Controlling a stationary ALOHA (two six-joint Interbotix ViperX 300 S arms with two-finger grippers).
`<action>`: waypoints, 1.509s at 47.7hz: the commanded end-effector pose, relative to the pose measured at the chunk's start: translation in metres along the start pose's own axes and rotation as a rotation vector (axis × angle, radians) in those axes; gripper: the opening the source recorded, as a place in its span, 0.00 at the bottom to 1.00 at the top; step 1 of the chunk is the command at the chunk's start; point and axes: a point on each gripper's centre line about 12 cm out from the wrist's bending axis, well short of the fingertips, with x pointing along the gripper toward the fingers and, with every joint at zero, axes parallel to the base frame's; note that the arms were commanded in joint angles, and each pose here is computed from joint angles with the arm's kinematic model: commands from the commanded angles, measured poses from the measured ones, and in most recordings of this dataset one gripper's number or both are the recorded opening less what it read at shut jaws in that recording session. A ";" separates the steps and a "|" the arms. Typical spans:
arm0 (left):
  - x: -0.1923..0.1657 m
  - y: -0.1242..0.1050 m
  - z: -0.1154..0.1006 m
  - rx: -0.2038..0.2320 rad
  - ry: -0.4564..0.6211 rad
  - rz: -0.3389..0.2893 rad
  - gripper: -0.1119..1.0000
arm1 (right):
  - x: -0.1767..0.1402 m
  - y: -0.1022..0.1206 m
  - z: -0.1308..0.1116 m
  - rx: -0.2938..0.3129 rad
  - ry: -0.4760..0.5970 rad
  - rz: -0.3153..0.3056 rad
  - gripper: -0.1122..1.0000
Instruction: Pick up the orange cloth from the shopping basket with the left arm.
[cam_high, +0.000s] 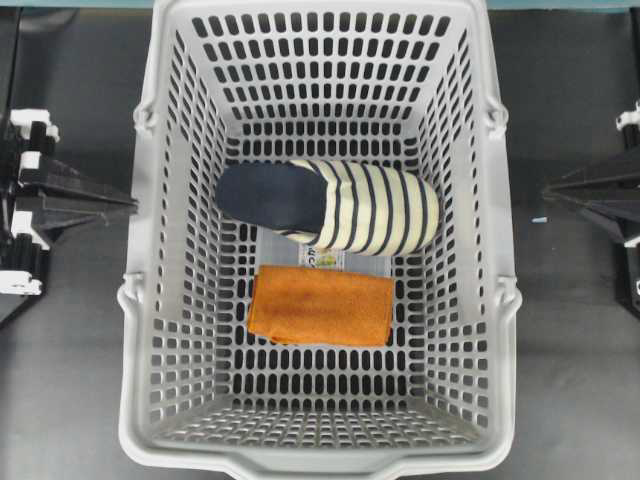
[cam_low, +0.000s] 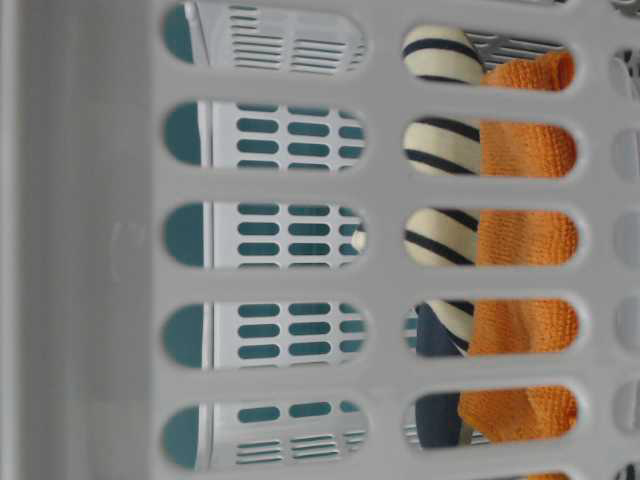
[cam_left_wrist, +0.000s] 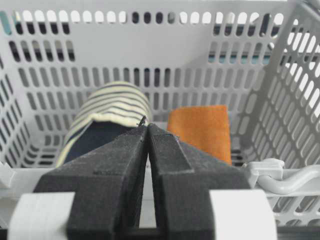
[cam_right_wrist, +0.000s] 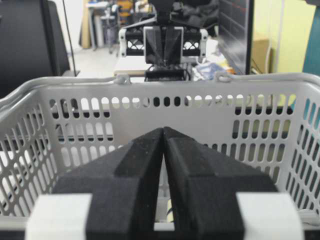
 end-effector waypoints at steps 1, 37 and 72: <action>0.007 -0.002 0.025 -0.006 -0.011 -0.013 0.15 | 0.002 0.001 0.002 0.003 -0.003 0.004 0.10; 0.161 -0.034 0.061 -0.026 0.698 -0.057 0.10 | 0.001 0.001 -0.004 0.052 0.040 0.002 0.10; 0.239 -0.047 -0.025 0.080 1.078 -0.085 0.47 | -0.008 0.001 -0.002 0.052 0.054 0.002 0.10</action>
